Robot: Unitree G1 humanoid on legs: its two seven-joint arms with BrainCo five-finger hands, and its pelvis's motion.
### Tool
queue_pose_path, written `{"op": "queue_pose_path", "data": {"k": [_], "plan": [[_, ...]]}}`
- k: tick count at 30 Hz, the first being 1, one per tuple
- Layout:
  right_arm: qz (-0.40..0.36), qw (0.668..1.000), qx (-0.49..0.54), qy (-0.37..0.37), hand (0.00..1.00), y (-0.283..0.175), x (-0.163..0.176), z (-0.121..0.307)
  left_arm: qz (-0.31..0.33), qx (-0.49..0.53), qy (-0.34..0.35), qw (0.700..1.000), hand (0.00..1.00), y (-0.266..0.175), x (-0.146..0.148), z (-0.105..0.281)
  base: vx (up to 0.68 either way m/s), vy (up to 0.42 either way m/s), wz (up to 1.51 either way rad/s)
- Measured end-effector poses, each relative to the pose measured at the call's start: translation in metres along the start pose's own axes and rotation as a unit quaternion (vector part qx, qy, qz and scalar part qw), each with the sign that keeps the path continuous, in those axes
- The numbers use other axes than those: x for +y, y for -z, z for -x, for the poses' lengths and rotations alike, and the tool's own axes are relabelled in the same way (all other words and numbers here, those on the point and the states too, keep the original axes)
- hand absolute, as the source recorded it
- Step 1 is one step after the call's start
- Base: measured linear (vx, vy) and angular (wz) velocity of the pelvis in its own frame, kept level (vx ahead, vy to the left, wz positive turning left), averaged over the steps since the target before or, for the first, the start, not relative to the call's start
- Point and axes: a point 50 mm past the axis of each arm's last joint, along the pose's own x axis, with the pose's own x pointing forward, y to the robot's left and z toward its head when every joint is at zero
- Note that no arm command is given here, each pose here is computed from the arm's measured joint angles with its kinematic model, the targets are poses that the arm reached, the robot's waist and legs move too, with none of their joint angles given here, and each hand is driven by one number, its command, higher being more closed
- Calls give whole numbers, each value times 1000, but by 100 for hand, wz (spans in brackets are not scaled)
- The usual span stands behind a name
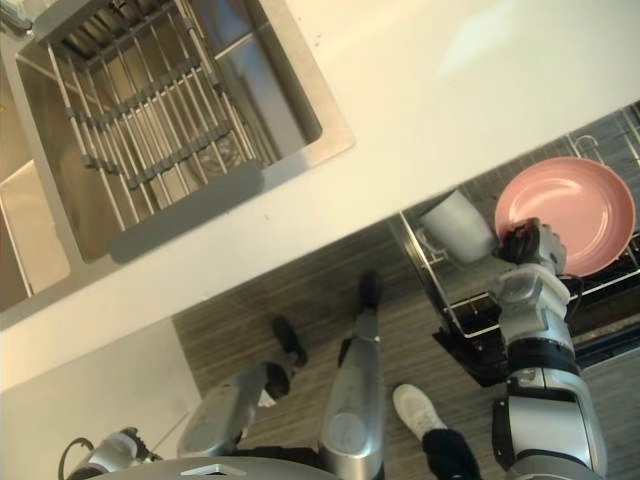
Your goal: Walk over to the sink, pick up the cup, carry it to the dishwasher, place the cup inside the dishwasher, then close the dishwasher door
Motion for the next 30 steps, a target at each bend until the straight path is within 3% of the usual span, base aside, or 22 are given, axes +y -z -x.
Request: {"op": "queue_pose_path", "data": {"k": [14, 23, 28, 30], "plan": [[-33, 995, 56, -82, 0, 15, 12, 3, -28, 6, 11, 1000, 0, 2, -8, 0, -7, -18, 10], [-98, 990, 69, -80, 0, 30, 24, 19, -35, 15, 13, 999, 0, 11, -22, 2, -8, -19, 5], [-176, 981, 80, -7, 0, 35, 21, 41, -45, 28, 10, 999, 0, 23, -28, 3, 78, -27, -3], [-212, 968, 112, 72, 0, 51, 1, 52, -52, 35, 10, 998, 0, 28, -29, 3, 93, -13, -6]]}}
